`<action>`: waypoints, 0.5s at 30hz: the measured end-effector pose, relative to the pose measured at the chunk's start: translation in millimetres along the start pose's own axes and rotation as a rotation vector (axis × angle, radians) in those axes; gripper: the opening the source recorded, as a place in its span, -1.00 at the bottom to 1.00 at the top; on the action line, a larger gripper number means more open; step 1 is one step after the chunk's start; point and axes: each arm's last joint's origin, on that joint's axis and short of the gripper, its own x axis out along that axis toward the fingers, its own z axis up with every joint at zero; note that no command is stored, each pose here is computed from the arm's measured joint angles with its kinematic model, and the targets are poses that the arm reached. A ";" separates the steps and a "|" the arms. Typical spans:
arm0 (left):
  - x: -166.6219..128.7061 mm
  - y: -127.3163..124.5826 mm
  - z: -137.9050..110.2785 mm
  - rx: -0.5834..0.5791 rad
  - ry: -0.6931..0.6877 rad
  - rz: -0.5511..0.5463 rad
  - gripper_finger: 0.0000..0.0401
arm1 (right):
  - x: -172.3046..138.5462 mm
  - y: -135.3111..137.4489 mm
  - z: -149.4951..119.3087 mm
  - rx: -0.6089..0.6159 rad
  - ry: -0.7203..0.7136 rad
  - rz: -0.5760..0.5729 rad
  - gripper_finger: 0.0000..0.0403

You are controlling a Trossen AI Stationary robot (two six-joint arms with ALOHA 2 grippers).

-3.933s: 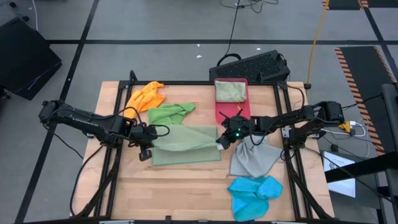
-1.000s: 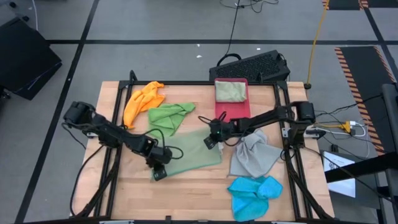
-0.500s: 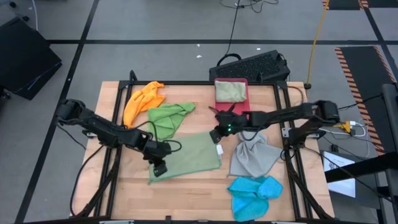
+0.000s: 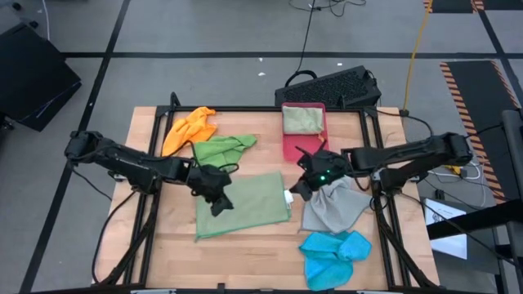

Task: Fold microfiber towels
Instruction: Fold the light green microfiber cloth

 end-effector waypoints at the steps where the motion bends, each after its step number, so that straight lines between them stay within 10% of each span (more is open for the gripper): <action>1: -2.2 -3.2 1.3 -0.001 0.012 -0.016 -0.60 | -1.0 -1.0 -2.5 0.000 0.016 -0.016 -0.99; 15: -31.6 -54.5 7.3 -0.190 0.032 0.159 -0.60 | -2.2 -12.6 -5.9 -0.313 0.061 -0.075 -0.99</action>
